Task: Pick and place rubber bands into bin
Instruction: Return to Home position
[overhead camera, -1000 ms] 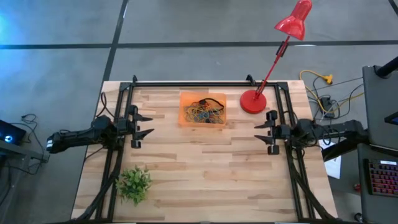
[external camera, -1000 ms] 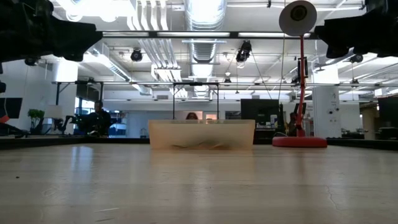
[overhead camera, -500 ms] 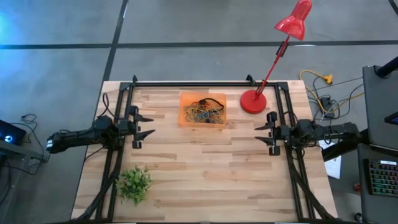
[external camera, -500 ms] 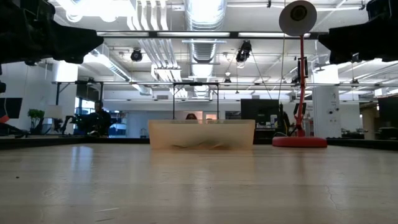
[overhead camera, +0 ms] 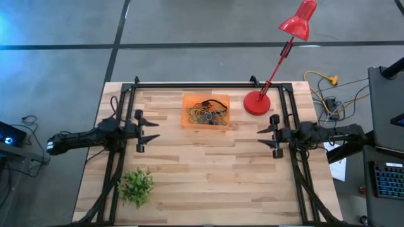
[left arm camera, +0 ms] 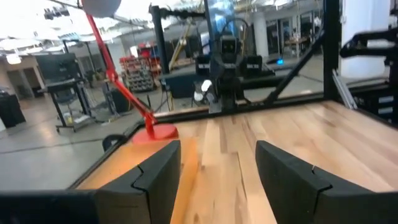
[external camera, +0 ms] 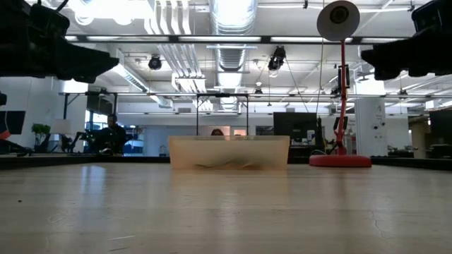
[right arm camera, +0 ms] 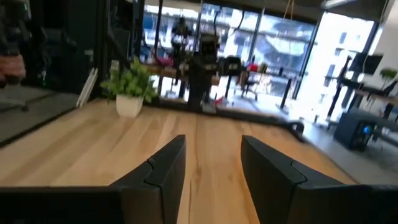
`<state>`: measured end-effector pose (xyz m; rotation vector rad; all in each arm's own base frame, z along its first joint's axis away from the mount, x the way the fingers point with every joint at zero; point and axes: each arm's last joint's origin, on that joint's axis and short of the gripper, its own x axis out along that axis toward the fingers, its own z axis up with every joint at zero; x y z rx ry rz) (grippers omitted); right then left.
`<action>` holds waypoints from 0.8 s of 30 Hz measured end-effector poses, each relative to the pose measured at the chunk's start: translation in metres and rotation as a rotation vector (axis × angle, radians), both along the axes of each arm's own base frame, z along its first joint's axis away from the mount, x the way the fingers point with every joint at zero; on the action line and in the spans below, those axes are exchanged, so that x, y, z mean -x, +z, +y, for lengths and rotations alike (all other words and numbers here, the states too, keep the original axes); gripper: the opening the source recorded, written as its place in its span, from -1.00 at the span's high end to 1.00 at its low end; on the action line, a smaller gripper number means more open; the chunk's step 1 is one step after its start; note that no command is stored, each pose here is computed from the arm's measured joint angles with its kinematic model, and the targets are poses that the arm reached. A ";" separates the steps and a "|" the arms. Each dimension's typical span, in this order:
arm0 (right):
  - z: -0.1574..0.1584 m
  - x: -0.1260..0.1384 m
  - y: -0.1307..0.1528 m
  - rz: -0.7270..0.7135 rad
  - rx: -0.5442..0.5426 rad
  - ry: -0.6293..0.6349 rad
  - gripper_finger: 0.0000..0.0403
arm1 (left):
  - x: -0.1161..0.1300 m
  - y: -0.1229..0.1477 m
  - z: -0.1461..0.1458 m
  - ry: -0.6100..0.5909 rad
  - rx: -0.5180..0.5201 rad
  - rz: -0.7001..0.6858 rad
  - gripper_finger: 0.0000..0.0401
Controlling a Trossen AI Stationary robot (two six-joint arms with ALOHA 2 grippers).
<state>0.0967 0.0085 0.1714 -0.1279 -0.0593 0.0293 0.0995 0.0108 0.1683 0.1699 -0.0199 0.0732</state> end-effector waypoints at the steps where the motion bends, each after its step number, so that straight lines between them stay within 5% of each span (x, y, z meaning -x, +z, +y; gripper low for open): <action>1: 0.000 0.000 -0.002 0.017 0.001 0.000 0.30 | 0.000 -0.001 0.000 0.000 -0.002 0.014 0.04; 24: 0.000 -0.001 -0.004 0.043 0.002 -0.001 0.29 | -0.004 -0.010 0.001 0.001 0.000 0.109 0.04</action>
